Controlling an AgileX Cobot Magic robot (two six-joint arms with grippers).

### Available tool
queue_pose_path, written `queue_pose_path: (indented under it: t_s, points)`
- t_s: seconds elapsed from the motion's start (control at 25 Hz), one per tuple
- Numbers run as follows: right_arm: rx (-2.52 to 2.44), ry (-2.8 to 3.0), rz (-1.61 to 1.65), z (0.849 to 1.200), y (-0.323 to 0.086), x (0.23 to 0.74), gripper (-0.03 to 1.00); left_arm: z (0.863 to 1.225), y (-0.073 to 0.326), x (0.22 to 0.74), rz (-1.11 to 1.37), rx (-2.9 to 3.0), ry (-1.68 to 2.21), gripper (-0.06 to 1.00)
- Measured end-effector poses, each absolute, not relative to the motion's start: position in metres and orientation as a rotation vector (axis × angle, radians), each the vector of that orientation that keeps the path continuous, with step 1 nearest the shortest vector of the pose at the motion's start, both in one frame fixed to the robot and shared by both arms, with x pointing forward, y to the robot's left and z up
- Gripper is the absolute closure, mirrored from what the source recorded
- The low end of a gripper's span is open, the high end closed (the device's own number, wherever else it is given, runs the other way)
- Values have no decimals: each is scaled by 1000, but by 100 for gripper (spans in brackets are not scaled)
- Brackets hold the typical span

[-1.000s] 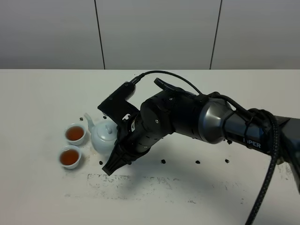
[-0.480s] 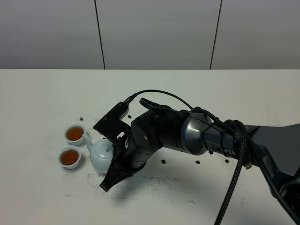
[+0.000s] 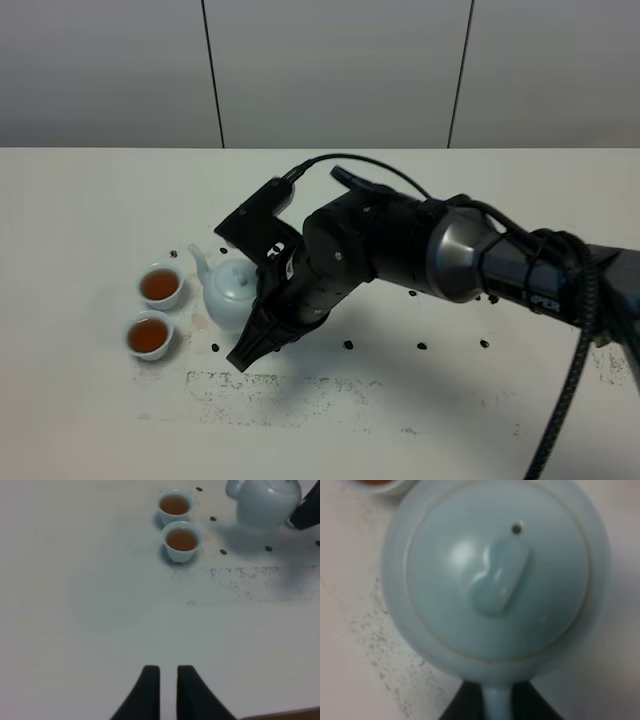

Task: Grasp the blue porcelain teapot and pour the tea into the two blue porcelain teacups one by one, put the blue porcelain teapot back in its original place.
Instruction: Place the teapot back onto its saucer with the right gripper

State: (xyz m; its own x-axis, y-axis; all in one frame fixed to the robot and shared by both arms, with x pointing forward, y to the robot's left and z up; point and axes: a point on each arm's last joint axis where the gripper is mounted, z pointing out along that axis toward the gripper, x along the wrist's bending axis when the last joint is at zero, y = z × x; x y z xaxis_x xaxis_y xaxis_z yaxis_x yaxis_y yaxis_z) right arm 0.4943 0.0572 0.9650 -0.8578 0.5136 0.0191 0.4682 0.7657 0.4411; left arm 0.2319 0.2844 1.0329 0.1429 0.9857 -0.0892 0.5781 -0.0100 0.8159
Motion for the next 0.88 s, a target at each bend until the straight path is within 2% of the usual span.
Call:
queue_pose_path:
  t_s: [0.16, 0.52, 0.88]
  points:
    - [910, 2796, 678, 983, 27, 507, 93, 1033, 284, 232, 696, 1681, 1524, 83]
    - [1310, 2642, 572, 965, -75, 518, 93, 1033, 284, 232, 696, 1681, 1524, 83]
    - [1501, 2572, 494, 937, -108, 513, 93, 1033, 284, 232, 696, 1681, 1524, 83]
